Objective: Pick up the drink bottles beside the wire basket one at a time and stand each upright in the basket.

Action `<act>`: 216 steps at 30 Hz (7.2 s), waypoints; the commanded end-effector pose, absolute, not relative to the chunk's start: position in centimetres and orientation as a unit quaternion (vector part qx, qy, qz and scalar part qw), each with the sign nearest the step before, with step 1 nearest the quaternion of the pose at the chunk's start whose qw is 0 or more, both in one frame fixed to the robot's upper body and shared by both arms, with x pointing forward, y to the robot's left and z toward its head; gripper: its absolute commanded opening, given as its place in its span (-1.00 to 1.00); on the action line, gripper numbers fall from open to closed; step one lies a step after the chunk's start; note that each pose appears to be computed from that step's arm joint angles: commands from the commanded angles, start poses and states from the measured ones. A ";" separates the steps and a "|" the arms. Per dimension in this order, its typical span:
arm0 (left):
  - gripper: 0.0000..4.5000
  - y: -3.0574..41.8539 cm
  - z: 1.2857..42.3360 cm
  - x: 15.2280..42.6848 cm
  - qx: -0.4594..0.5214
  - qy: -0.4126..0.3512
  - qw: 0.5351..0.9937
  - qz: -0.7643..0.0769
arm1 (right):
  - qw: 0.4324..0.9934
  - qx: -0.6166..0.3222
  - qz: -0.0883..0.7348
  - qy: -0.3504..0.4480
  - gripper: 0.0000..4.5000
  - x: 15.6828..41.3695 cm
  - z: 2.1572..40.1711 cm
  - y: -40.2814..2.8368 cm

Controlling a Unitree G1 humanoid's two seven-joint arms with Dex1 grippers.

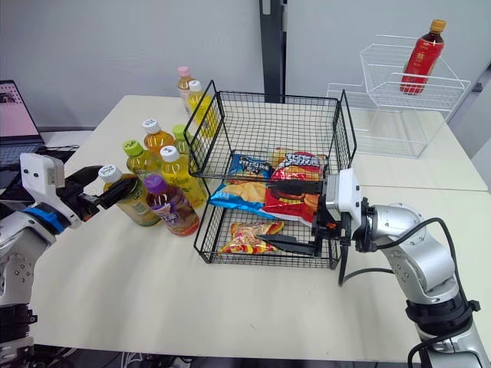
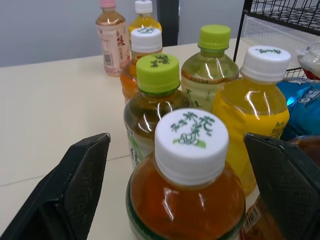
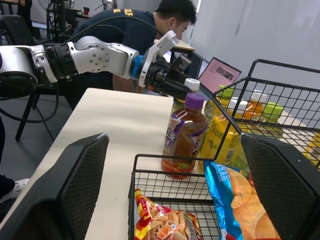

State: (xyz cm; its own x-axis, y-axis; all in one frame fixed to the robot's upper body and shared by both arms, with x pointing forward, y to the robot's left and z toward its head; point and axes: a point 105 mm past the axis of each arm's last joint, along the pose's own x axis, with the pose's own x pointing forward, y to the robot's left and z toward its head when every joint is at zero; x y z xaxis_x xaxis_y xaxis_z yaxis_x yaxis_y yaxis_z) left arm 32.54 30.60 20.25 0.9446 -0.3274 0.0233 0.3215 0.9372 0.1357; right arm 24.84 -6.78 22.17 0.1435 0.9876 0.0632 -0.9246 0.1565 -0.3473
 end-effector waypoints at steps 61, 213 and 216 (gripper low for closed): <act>-0.40 4.4 44.4 38.8 0.110 -0.226 0.819 -0.515 | 0.887 -0.104 0.365 -0.263 1.00 24.7 26.9 -11.1; -0.39 11.9 49.5 37.8 0.073 -0.291 0.863 -0.408 | 0.881 -0.138 0.361 -0.274 1.00 27.1 28.8 -8.4; -0.39 9.5 48.2 38.9 0.067 -0.270 0.862 -0.424 | 0.886 -0.136 0.349 -0.275 1.00 27.0 28.8 -8.4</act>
